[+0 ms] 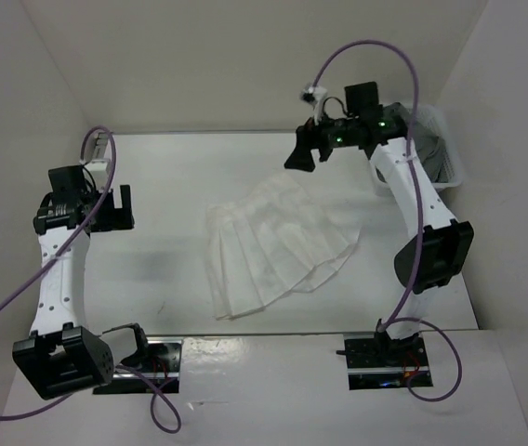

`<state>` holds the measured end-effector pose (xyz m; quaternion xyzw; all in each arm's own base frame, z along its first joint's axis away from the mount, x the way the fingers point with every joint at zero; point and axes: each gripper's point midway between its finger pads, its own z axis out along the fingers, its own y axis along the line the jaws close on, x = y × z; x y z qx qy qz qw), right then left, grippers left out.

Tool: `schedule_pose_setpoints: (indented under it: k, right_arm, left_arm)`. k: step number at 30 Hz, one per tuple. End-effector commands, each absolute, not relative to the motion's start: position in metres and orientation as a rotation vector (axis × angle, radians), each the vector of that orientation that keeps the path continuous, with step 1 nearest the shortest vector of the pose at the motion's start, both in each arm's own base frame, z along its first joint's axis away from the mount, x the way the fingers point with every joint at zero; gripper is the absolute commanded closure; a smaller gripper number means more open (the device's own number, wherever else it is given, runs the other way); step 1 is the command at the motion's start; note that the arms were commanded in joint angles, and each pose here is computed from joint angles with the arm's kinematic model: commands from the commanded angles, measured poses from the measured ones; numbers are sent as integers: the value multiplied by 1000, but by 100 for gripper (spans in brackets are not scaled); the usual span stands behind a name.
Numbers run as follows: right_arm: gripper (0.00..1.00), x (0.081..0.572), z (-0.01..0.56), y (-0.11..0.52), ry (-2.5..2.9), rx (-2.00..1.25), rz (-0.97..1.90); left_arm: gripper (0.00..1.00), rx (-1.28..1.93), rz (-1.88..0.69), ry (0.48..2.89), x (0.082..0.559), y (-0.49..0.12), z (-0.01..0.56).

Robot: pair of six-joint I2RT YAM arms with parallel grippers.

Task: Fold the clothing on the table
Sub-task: Move the skirt to the center of the board, then flatten the skirt out

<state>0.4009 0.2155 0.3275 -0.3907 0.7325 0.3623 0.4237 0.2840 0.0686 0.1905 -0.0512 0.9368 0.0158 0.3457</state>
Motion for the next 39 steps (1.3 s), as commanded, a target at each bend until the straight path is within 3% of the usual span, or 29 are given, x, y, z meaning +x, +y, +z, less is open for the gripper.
schedule_pose_setpoints:
  k: [1,7,11,19,21,22,23,24,27,29,32,35,38,39]
  right_arm:
    - [11,417,274,196,1998,-937,571]
    - [11,428,173,181,2237,-870,450]
    - [13,433,133,188,2297,-871,461]
    - [13,467,84,193,2327,-863,426]
    - [22,473,61,195,2364,-867,433]
    - [34,483,64,198,2354,-866,431]
    - [89,486,59,199,2370,-868,434]
    - [100,496,59,204,2373,-860,449]
    - [100,485,88,218,2374,-891,579]
    - [100,483,159,232,2225,-913,656]
    - [100,443,278,257,1930,-1008,883]
    - [100,399,337,260,1771,-1087,938]
    - [100,392,309,237,1878,-1093,785]
    - [100,391,271,225,1992,-1084,728]
  left_arm:
    - [0,-103,27,2370,287,65,197]
    - [0,3,-65,2352,292,50,194]
    - [0,62,-190,2373,297,34,186]
    - [0,-3,-147,2350,294,39,190]
    - [0,-16,-125,2339,292,44,193]
    - [0,-30,-123,2347,291,46,190]
    - [0,-60,-111,2349,290,51,190]
    - [0,-60,-111,2349,290,51,190]
    - [0,-83,-97,2339,288,57,192]
    - [0,-81,-94,2330,290,58,193]
    - [0,-74,-120,2336,291,55,191]
    - [0,-69,-133,2333,291,53,192]
    - [0,-65,-150,2339,292,51,190]
    - [0,-49,-158,2336,293,49,190]
